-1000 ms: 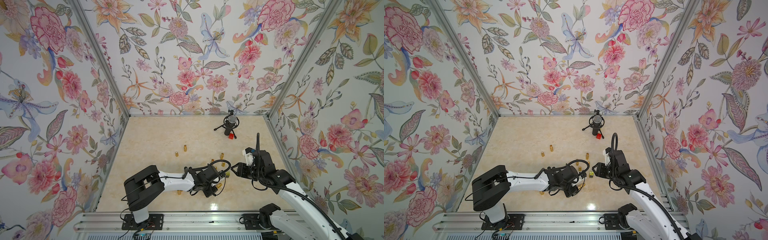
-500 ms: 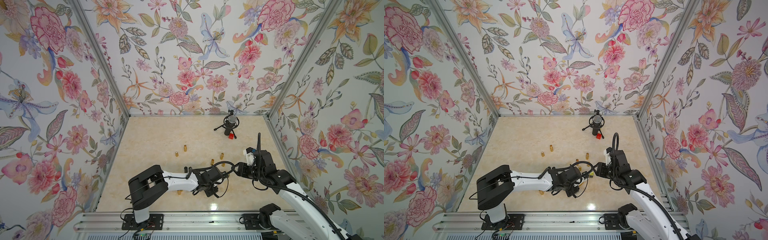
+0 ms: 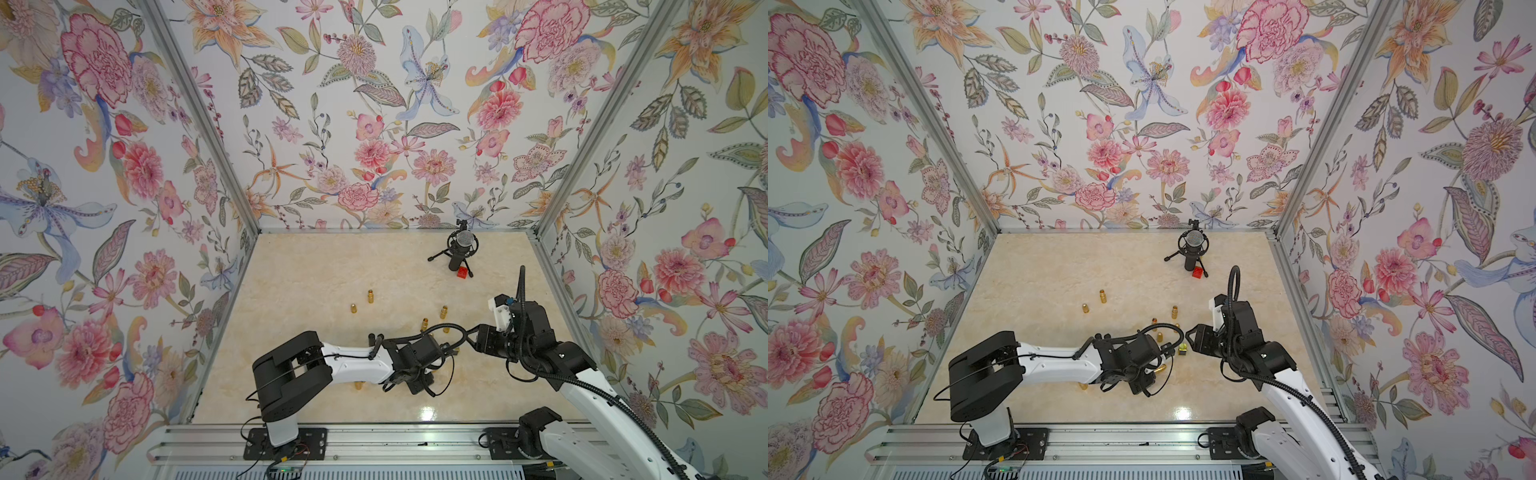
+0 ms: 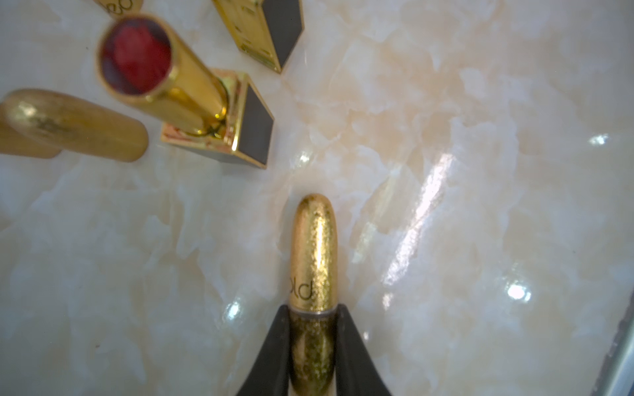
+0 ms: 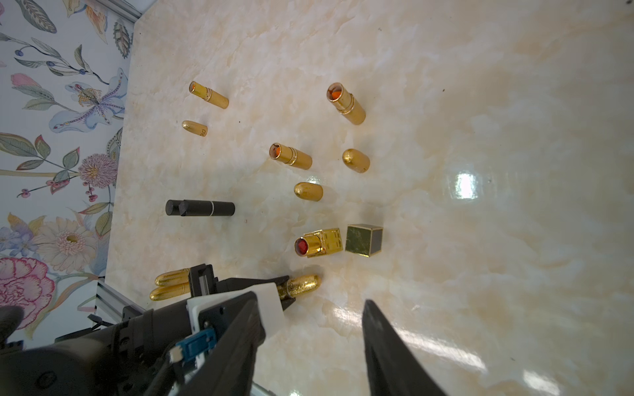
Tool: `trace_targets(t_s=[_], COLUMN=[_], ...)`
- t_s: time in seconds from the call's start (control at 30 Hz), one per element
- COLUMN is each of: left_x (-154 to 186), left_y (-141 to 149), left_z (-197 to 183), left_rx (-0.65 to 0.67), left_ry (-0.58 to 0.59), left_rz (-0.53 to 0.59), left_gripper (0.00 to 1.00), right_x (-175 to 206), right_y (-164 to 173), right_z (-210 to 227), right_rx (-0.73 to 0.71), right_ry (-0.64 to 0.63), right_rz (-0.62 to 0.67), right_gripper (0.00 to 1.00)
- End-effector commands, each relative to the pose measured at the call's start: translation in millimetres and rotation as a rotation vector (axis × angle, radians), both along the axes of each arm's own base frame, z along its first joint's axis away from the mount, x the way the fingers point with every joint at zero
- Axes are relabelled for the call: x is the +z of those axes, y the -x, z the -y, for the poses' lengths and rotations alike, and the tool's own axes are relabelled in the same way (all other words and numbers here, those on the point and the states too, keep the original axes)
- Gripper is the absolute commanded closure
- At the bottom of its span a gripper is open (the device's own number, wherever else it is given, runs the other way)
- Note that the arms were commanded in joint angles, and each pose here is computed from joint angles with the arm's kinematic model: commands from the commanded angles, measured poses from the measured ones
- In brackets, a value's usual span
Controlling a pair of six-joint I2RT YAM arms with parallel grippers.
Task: Open the lipstick cap
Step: Pick up the lipstick at the center of the board, then open the cover of the lipstick.
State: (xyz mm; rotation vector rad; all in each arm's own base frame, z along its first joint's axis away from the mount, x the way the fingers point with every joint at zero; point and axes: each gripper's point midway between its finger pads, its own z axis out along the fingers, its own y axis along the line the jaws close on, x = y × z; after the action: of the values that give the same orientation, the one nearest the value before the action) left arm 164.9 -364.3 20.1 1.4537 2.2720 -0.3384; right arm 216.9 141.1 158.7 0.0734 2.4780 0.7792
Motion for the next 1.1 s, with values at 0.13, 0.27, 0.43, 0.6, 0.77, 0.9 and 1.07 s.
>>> trace_targets(t_s=[0.13,0.27,0.43,0.6,0.77,0.9,1.07], left_x=[37,79,136,172,179,183,181], left_y=[-15,-35,-59,-59,-59,-54,-52], left_z=[-10,-16,-32,-45,-46,-43,-44], left_rx=[0.100,0.170,0.255,0.237,0.202,0.163,0.159], left_ry=[0.140,0.284,0.502,0.665,0.670,0.683,0.679], left_rz=[0.052,0.135,0.273,0.401,0.436,0.434,0.429], left_gripper=[0.87,0.90,0.89,0.86,0.87,0.89,0.91], right_x=[15,32,44,62,78,80,72], right_y=[3,0,3,2,2,-6,-8], right_z=[-11,-26,-63,-104,-138,-145,-148], right_rx=[0.040,0.055,0.119,0.183,0.260,0.250,0.250], right_ry=[-0.058,-0.151,-0.279,-0.391,-0.407,-0.380,-0.349], right_rz=[0.005,0.018,-0.001,0.024,0.062,0.084,0.089], right_gripper=[0.48,0.42,0.39,0.34,0.36,0.45,0.57])
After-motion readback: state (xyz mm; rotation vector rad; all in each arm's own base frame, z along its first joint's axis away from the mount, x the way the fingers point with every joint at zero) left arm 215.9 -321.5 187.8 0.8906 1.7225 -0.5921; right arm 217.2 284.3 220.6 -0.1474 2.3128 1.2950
